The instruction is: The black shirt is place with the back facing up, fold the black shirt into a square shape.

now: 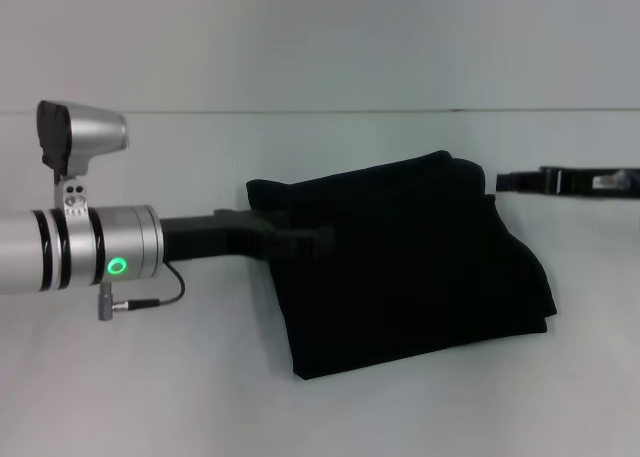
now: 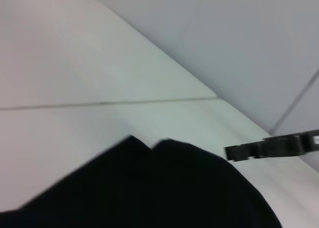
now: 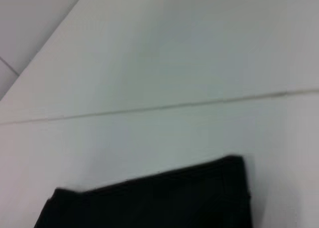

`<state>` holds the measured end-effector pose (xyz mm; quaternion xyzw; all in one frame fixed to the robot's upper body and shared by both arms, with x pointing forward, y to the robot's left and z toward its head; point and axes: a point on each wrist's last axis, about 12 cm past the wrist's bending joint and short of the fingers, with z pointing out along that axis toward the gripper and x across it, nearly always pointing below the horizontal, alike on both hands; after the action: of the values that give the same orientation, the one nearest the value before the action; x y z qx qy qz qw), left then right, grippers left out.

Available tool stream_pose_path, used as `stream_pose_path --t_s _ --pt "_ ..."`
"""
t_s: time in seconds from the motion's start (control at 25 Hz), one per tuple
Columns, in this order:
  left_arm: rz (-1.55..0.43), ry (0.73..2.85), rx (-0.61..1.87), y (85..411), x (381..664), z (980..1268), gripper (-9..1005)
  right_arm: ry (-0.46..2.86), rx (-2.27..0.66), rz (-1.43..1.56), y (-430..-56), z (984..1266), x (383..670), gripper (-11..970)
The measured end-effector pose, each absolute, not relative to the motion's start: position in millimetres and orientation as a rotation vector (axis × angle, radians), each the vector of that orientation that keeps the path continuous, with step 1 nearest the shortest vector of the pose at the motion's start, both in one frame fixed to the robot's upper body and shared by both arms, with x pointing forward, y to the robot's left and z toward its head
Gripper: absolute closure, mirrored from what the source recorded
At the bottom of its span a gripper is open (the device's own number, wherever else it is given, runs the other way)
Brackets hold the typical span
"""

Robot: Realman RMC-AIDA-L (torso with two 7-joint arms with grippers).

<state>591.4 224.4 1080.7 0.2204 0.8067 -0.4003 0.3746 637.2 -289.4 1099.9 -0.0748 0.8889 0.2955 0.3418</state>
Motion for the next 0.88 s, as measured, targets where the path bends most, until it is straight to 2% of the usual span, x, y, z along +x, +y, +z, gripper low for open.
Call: stream_pose_path --t_s 0.24,0.56,0.88 --pt "-0.927 2.135 0.292 234.8 614.4 1083.2 47 2.273 -0.178 0.765 -304.6 1120.0 644.5 464" --pt "-0.853 2.242 0.065 237.8 628.9 1078.3 47 2.259 -0.163 0.778 -309.2 1122.3 643.8 303" --pt "-0.842 2.303 0.079 216.7 634.6 1071.9 46 2.264 -0.173 0.78 -303.7 1118.1 642.3 310"
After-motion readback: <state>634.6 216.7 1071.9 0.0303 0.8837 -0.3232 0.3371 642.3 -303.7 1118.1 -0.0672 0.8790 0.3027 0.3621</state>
